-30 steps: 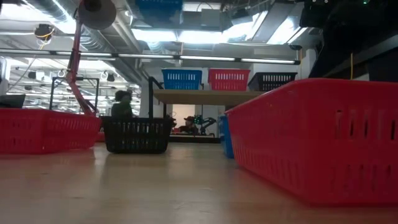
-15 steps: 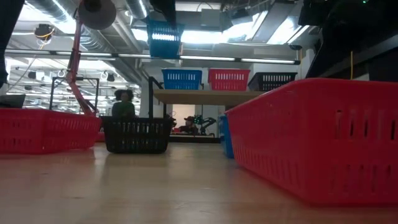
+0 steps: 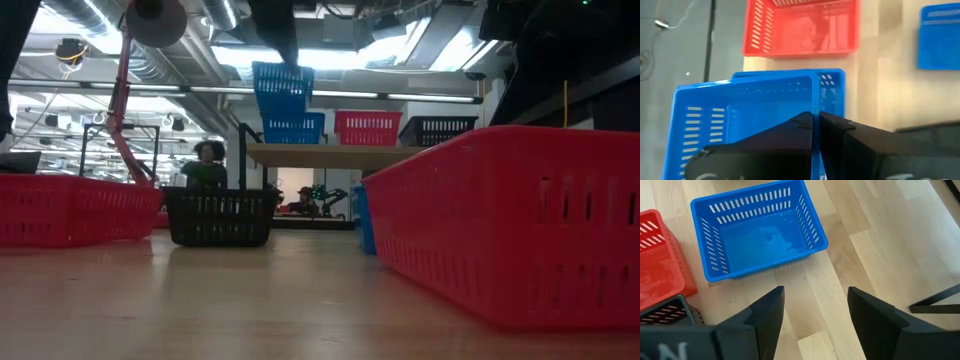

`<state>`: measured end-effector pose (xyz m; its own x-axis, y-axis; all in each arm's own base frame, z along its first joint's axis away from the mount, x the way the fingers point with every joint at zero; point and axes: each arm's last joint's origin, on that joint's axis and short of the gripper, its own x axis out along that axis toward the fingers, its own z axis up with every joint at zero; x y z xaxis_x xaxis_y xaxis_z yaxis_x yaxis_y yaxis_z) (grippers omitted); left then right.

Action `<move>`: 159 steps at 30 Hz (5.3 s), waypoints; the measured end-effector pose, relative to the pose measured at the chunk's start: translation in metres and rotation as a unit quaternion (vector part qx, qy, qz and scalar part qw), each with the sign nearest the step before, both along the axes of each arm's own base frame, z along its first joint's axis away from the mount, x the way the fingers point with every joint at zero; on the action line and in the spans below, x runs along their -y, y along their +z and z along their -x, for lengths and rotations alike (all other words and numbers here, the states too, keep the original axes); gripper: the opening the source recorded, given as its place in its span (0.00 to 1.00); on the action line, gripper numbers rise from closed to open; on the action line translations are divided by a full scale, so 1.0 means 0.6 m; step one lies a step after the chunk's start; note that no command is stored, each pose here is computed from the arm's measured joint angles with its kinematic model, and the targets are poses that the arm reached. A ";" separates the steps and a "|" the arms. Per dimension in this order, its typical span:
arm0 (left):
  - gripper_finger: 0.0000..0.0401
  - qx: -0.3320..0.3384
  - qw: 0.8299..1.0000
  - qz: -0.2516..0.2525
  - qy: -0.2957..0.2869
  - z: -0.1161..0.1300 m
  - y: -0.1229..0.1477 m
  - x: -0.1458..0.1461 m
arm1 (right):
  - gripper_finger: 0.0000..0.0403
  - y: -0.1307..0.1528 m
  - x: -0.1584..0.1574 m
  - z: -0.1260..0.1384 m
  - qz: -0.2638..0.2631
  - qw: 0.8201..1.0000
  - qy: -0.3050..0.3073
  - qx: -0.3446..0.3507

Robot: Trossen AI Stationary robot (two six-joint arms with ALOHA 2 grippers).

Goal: Stack baskets on shelf by color
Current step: Stack the left blue bin on top of the blue bin on the shelf, then stack the right red bin on top of the red bin on the shelf

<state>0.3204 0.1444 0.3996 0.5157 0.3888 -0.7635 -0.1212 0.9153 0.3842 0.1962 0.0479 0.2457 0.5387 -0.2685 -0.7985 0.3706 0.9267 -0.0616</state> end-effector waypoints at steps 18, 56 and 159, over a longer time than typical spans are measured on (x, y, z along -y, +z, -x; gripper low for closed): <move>0.00 -0.002 1.000 -0.011 -0.020 -0.029 -0.037 0.013 | 0.54 0.000 0.000 0.000 -0.015 1.000 -0.021 0.007; 0.23 -0.018 0.999 0.032 -0.010 -0.061 -0.060 0.083 | 0.54 0.000 0.000 -0.001 -0.022 0.999 -0.030 0.012; 0.22 -0.018 0.999 -0.013 0.042 -0.080 -0.096 -0.006 | 0.54 0.003 -0.002 -0.005 -0.027 0.999 -0.028 0.028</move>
<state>0.3684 0.1481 0.3423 0.4521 0.4505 -0.7699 -0.1832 0.8916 0.4141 0.1993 0.0488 0.2475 0.5681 -0.2576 -0.7816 0.4235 0.9059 0.0092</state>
